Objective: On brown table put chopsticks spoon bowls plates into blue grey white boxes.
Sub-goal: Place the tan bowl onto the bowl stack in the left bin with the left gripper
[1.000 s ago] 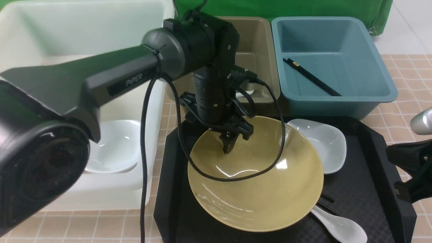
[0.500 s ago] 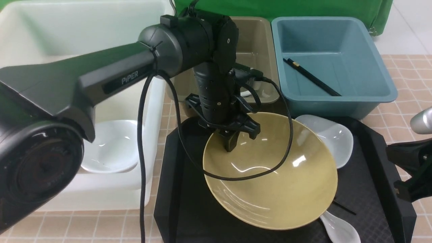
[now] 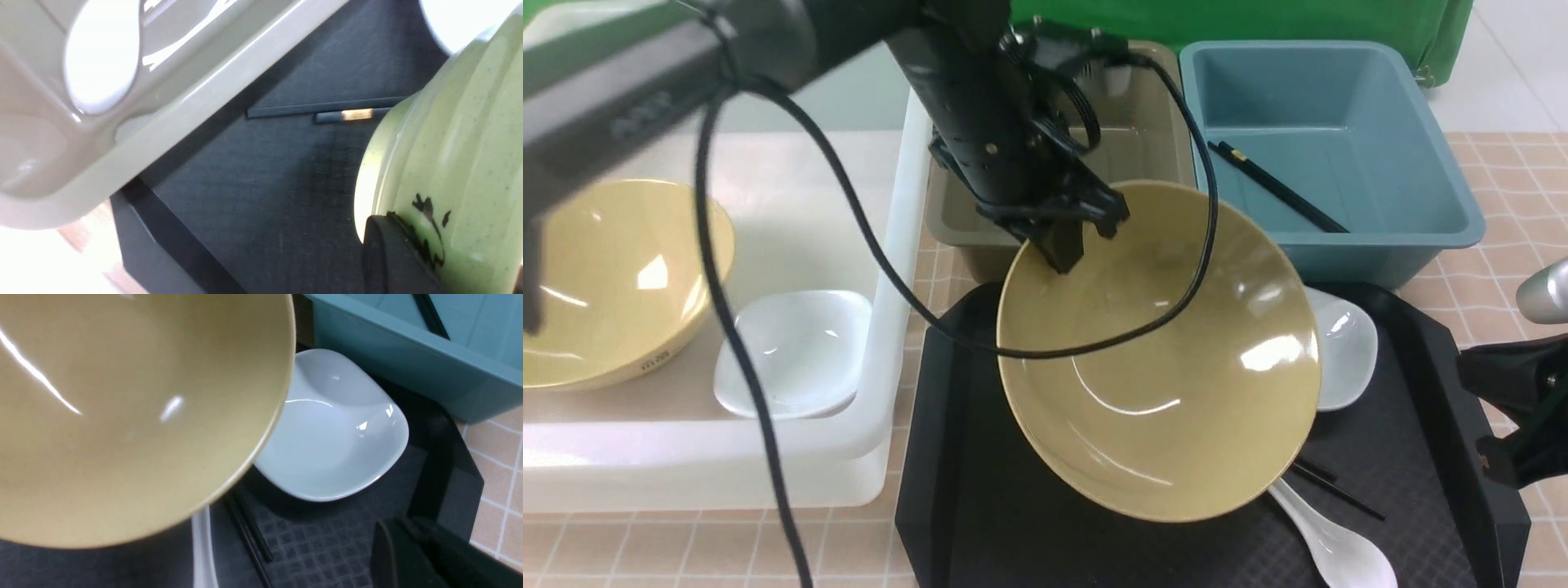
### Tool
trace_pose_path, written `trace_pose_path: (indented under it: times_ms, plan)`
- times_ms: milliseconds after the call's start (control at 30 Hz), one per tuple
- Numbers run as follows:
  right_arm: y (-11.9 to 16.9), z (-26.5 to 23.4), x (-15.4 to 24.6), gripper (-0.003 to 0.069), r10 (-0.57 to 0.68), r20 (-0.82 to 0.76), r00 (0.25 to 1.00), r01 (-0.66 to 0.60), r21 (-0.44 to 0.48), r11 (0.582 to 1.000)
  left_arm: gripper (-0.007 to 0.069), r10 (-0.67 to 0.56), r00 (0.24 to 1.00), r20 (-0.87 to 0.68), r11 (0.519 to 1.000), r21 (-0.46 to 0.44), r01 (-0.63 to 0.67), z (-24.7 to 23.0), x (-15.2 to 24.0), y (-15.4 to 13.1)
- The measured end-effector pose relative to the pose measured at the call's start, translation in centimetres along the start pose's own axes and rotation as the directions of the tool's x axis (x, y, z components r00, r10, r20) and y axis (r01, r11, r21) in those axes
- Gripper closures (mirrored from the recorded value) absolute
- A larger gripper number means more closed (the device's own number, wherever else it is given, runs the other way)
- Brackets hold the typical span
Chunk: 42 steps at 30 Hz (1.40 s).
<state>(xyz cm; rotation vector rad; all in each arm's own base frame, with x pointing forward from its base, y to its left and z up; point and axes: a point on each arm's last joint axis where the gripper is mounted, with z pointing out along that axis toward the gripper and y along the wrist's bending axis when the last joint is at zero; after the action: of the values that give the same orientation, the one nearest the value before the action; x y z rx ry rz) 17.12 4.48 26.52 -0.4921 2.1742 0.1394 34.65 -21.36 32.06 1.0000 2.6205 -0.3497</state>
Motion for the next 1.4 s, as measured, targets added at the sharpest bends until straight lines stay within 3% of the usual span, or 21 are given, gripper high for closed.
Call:
trace_pose_path:
  times_ms: [233,367,433,533,633,700,767,867,967,1133,1233,1400]
  plan:
    - [0.0,0.0,0.0,0.0573,0.0,0.0,1.0,0.0,0.0,1.0,0.0617,0.023,0.987,0.162,0.999,-0.028,-0.019,-8.2,1.7,-0.5]
    - [0.0,0.0,0.0,0.0573,0.017,0.0,1.0,-0.017,0.0,1.0,0.0617,-0.094,0.963,0.254,0.991,-0.069,0.114,-12.7,3.8,2.7]
    - [0.0,0.0,0.0,0.0573,0.06,0.0,0.998,-0.06,-0.001,0.998,0.0617,-0.199,0.926,0.322,0.963,-0.113,0.246,-15.5,5.9,6.0]
    - [0.0,0.0,0.0,0.0571,0.088,0.001,0.996,-0.088,-0.001,0.996,0.0617,-0.357,0.84,0.408,0.878,-0.161,0.451,-18.7,9.5,11.0]
    - [0.1,0.0,-0.1,0.0571,0.091,0.005,0.996,-0.091,-0.002,0.996,0.0617,-0.529,0.702,0.477,0.728,-0.171,0.664,-20.9,13.6,15.2]
    - [0.2,0.0,-0.1,0.0571,0.087,0.009,0.996,-0.087,-0.008,0.996,0.0617,-0.581,0.644,0.498,0.661,-0.173,0.73,-21.3,15.2,16.5]
    - [0.7,0.0,-0.2,0.0569,0.08,0.011,0.997,-0.08,-0.029,0.996,0.0617,-0.65,0.56,0.514,0.548,-0.194,0.814,-21.1,18.1,18.8]
    - [1.4,0.1,-0.3,0.0565,0.06,0.012,0.998,-0.059,-0.064,0.996,0.0617,-0.719,0.502,0.48,0.456,-0.219,0.863,-18.5,21.1,20.6]
    - [1.8,0.1,-0.3,0.0561,0.052,0.013,0.999,-0.05,-0.08,0.996,0.0617,-0.746,0.493,0.448,0.433,-0.236,0.87,-16.3,22.3,21.2]
    - [2.1,0.1,-0.3,0.0554,0.042,0.006,0.999,-0.041,-0.098,0.994,0.0615,-0.782,0.402,0.476,0.339,-0.216,0.916,-11.8,24.3,22.1]
    - [2.1,0.1,-0.3,0.0552,0.042,0.003,0.999,-0.041,-0.1,0.994,0.0603,-0.782,0.384,0.491,0.307,-0.232,0.923,-10.7,25.0,22.3]
    - [2.2,0.1,-0.3,0.055,0.042,0.002,0.999,-0.041,-0.1,0.994,0.0475,-0.781,0.422,0.461,0.306,-0.306,0.901,-9.8,26.1,22.3]
